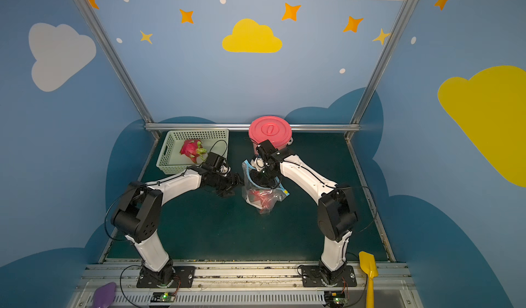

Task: Open the zip-top bag and take out the dragon fruit
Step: Adjust the zipper food storage bag at the center of the board.

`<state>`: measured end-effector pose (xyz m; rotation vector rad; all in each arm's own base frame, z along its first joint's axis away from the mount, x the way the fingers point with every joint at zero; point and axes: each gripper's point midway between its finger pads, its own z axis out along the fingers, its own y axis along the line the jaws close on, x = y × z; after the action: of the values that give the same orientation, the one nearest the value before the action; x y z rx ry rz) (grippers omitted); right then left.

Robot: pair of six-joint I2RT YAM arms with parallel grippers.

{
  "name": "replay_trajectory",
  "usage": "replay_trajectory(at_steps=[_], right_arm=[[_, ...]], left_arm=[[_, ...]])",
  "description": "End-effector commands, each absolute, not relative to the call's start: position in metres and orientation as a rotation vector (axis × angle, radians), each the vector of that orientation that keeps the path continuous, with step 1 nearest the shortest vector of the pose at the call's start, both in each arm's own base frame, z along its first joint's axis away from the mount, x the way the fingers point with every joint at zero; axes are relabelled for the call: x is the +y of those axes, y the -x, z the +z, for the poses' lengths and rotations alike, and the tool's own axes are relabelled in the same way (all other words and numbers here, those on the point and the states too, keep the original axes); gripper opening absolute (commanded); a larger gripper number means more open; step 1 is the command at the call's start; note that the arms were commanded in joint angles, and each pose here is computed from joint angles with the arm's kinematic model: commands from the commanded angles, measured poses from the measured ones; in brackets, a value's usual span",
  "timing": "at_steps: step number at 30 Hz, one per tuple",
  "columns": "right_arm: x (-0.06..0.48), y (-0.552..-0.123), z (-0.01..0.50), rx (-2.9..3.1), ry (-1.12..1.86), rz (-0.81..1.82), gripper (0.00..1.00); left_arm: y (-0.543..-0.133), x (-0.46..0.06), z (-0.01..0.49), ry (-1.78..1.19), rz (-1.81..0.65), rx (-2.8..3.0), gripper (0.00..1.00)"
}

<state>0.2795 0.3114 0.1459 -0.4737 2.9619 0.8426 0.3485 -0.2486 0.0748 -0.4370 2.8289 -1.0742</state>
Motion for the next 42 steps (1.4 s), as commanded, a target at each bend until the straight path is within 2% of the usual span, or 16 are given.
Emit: replay_trajectory(at_steps=[1, 6, 12, 16, 19, 24, 29, 36, 39, 41, 42], right_arm=[[0.284, -0.284, 0.137, 3.011, 0.5, 0.581, 0.52], [0.252, -0.283, 0.115, 3.078, 0.553, 0.293, 0.53], [0.242, -0.282, 0.103, 3.092, 0.571, 0.209, 0.57], [0.239, -0.284, 0.096, 3.1, 0.567, 0.176, 0.67], [0.249, -0.286, 0.095, 3.088, 0.568, 0.279, 0.69], [0.267, -0.287, 0.1, 3.077, 0.442, 0.635, 0.69], [0.253, -0.282, 0.092, 3.089, 0.27, 0.846, 0.69], [0.236, -0.273, 0.079, 3.105, 0.254, 0.905, 0.68], [0.234, -0.271, 0.075, 3.096, 0.242, 0.951, 0.68], [0.231, -0.271, 0.073, 3.091, 0.223, 0.975, 0.68], [0.23, -0.272, 0.073, 3.088, 0.22, 0.983, 0.68]], left_arm=[[-0.357, -0.255, 0.079, 0.395, -1.1, 2.806, 0.8], [-0.359, -0.256, 0.08, 0.388, -1.094, 2.808, 0.8], [-0.358, -0.259, 0.074, 0.387, -1.093, 2.823, 0.8], [-0.357, -0.267, 0.07, 0.377, -1.097, 2.831, 0.8], [-0.358, -0.276, 0.068, 0.37, -1.11, 2.833, 0.8], [-0.365, -0.284, 0.06, 0.453, -1.154, 2.811, 0.8], [-0.381, -0.298, 0.051, 0.519, -1.252, 2.747, 0.72], [-0.404, -0.307, 0.071, 0.481, -1.304, 2.639, 0.72], [-0.414, -0.313, 0.075, 0.479, -1.346, 2.601, 0.65], [-0.419, -0.317, 0.076, 0.482, -1.384, 2.575, 0.44], [-0.422, -0.319, 0.077, 0.482, -1.393, 2.567, 0.38]])
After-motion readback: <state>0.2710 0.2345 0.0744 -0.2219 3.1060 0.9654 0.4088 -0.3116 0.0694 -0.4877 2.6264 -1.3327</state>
